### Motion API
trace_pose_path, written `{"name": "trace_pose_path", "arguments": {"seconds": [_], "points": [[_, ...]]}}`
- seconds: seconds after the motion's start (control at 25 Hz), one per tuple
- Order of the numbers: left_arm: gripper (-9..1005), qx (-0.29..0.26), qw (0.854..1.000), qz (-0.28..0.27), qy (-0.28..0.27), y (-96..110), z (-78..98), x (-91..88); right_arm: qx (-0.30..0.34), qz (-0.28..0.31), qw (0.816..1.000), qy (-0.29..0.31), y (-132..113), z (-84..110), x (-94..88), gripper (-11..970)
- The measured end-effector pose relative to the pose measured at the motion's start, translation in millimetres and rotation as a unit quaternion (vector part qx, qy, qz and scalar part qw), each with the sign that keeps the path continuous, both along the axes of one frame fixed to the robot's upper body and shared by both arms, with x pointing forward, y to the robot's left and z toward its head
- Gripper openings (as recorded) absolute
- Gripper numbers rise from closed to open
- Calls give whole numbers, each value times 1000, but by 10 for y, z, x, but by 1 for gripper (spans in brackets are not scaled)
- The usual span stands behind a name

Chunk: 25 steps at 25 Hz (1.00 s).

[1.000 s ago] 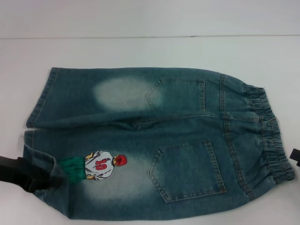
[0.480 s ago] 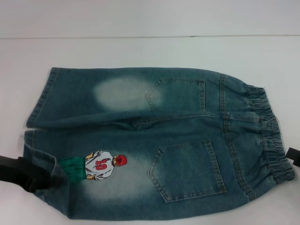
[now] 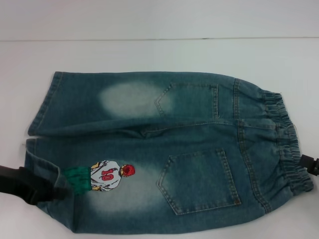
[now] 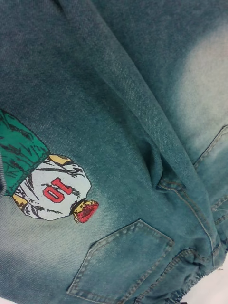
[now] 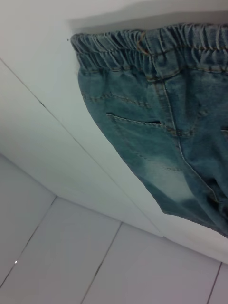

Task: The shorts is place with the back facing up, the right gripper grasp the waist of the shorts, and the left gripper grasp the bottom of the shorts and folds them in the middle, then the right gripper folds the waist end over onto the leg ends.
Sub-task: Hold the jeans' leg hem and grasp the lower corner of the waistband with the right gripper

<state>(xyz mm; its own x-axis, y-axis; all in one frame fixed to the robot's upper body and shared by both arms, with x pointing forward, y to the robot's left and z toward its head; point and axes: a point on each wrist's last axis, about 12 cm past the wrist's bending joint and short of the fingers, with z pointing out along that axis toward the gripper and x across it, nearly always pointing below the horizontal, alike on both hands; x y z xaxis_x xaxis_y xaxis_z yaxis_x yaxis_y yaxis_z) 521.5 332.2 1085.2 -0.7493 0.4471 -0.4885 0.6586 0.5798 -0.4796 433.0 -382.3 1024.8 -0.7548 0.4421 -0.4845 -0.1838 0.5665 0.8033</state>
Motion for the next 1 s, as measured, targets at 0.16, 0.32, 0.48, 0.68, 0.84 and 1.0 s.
{"name": "trace_pose_path", "arguments": {"seconds": [0.16, 0.32, 0.48, 0.68, 0.84, 1.0], "points": [[55, 0, 1000, 0, 0, 3, 3, -1, 1, 1, 1000, -1, 8, 0, 2, 916], [55, 0, 1000, 0, 0, 2, 4, 0, 2, 3, 1000, -3, 19, 3, 6, 916], [55, 1, 1000, 0, -1, 3, 4, 1, 4, 5, 1000, -3, 29, 4, 10, 916], [55, 2, 1000, 1, -1, 5, 3, 3, 4, 5, 1000, 0, 30, -4, -7, 915], [55, 1, 1000, 2, -2, 6, 3, 3, 4, 1, 1000, 3, 15, -17, -41, 915], [55, 1, 1000, 2, -2, 9, 3, 4, 5, -4, 1000, 5, -2, -27, -81, 915]]}}
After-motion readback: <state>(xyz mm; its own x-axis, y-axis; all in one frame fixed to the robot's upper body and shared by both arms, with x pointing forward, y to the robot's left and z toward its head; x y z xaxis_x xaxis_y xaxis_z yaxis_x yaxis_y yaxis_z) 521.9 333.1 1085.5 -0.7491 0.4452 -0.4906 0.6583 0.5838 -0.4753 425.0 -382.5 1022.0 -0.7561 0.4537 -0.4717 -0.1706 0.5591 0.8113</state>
